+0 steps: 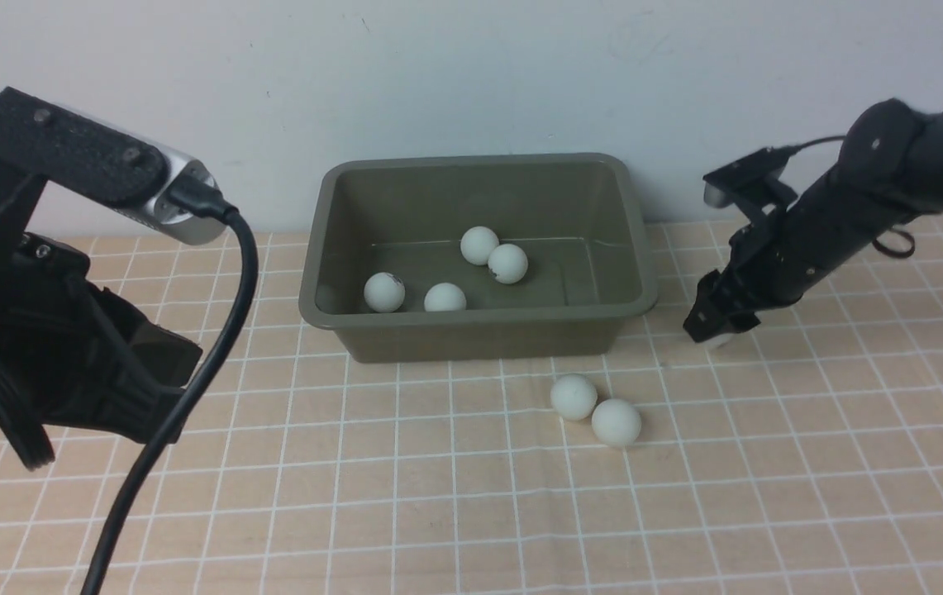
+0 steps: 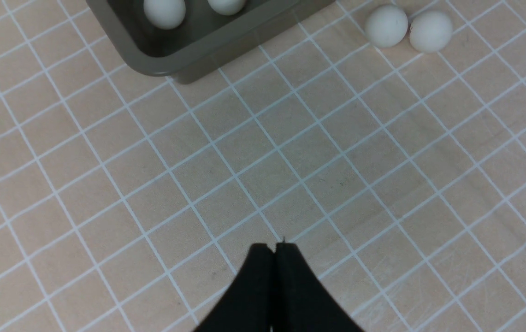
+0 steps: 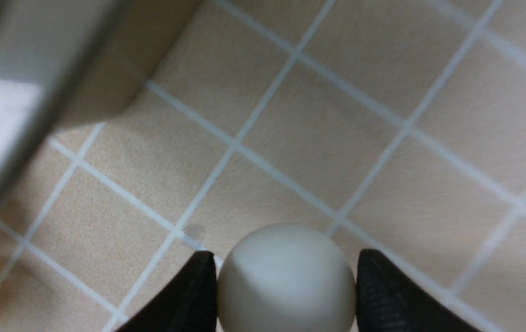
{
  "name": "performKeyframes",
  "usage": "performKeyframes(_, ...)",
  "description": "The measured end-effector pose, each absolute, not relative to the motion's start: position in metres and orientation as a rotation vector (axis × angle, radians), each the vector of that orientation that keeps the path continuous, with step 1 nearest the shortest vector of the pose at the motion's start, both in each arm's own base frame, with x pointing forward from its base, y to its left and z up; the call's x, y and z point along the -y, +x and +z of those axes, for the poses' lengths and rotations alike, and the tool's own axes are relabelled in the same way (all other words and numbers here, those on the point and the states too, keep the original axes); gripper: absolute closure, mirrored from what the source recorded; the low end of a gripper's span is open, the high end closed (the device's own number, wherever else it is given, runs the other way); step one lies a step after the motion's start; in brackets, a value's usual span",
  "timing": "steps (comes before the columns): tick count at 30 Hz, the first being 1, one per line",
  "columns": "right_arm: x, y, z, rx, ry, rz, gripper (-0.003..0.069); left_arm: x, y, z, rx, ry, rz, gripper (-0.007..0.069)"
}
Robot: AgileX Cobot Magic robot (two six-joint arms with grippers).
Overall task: Put the table tennis balls into the box on the light coffee tablecloth.
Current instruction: 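Reach for and grasp a ping pong ball on the table, then release the ping pong ball into the bin and lift the gripper away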
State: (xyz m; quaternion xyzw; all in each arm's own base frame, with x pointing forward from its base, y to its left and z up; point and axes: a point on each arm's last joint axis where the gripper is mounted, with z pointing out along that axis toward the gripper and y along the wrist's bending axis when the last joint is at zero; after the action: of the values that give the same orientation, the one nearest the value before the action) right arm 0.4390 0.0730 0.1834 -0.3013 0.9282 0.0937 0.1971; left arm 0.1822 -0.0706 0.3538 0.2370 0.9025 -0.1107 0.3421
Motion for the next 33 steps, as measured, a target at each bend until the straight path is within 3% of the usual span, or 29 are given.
performKeyframes(3,-0.075,0.443,0.234,-2.519,-0.845,0.252,0.0307,0.071,0.182,0.354,-2.347,0.616,-0.288,0.0694)
performKeyframes(4,-0.075,0.443,0.238,-2.511,-0.84,0.259,0.0307,0.071,0.182,0.354,-2.347,0.616,-0.288,0.0694)
performKeyframes(7,-0.087,0.446,0.271,-2.414,-0.806,0.412,0.0307,0.071,0.182,0.354,-2.347,0.616,-0.288,0.0694)
performKeyframes(11,-0.109,0.449,0.271,-2.318,-0.825,0.724,0.0307,0.071,0.182,0.354,-2.347,0.616,-0.288,0.0694)
performKeyframes(14,-0.126,0.452,0.249,-2.301,-0.919,0.793,0.0307,0.071,0.182,0.354,-2.347,0.616,-0.288,0.0694)
performKeyframes(18,-0.15,0.454,0.222,-2.322,-1.053,0.646,0.0307,0.071,0.182,0.354,-2.347,0.616,-0.288,0.0694)
performKeyframes(22,-0.163,0.454,0.224,-2.298,-1.099,0.458,0.0293,0.071,0.182,0.354,-2.347,0.616,-0.288,0.0694)
performKeyframes(26,-0.162,0.448,0.254,-2.266,-1.016,0.403,0.0236,0.071,0.182,0.354,-2.347,0.616,-0.288,0.0694)
performKeyframes(33,-0.141,0.409,0.357,-2.09,-0.968,0.283,0.0205,0.071,0.182,0.354,-2.347,0.616,-0.288,0.0694)
